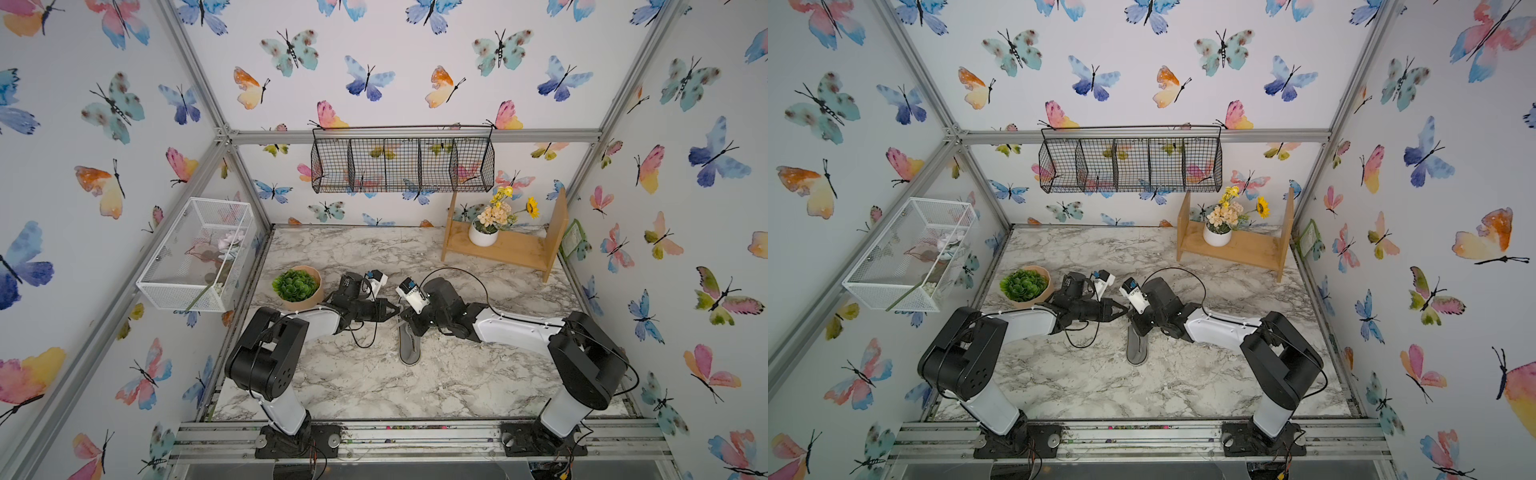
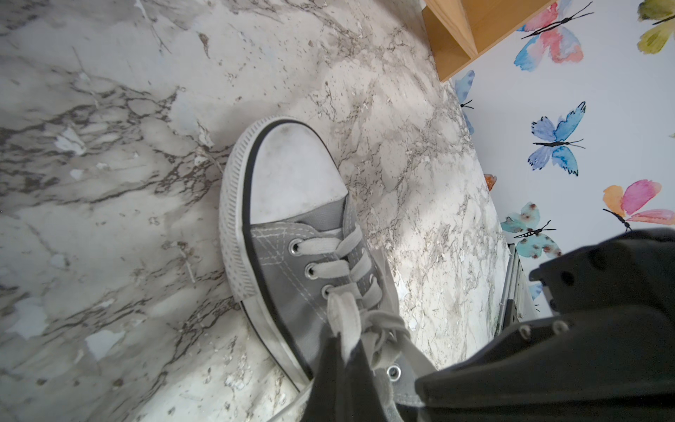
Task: Tie the shoes
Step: Tie the shoelace on the shoe.
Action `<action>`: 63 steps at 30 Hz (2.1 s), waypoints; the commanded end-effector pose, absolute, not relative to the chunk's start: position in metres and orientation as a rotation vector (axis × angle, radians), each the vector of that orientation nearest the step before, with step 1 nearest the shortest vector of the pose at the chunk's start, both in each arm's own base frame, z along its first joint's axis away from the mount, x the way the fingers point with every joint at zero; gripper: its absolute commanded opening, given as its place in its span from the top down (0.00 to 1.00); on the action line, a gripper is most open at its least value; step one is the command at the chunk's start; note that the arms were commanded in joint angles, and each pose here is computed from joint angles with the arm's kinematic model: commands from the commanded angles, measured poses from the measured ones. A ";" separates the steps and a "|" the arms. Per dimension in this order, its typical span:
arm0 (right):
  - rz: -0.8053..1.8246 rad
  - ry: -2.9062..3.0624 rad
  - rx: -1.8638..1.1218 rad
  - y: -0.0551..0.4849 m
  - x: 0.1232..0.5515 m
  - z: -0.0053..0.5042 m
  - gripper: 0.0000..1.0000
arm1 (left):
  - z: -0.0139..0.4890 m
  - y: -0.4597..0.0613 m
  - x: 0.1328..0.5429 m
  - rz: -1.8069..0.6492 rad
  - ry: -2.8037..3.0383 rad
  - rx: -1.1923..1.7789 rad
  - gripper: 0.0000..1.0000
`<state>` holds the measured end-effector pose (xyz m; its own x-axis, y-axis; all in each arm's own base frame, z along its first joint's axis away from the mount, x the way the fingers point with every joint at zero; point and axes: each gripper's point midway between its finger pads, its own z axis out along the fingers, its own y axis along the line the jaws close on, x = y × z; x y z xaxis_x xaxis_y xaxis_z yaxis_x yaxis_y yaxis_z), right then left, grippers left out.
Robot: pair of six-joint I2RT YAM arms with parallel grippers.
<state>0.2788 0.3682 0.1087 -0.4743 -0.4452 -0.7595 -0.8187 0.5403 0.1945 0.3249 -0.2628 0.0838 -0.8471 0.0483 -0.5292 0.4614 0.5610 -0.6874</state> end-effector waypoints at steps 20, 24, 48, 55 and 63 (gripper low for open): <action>1.141 2.021 -0.989 0.398 0.244 0.162 0.93 | 0.088 -0.270 0.325 -1.254 2.326 0.455 1.00; 1.118 2.068 -1.002 0.395 0.243 0.149 0.82 | 0.087 -0.270 0.325 -1.255 2.327 0.454 1.00; 1.103 2.409 -0.481 0.317 0.307 0.112 0.46 | 0.093 -0.270 0.326 -1.250 2.314 0.465 1.00; 1.248 2.458 -0.434 0.333 0.308 0.093 0.47 | 0.093 -0.270 0.325 -1.254 2.315 0.466 1.00; 1.287 2.454 -0.426 0.334 0.305 0.086 0.60 | 0.093 -0.270 0.324 -1.252 2.314 0.468 1.00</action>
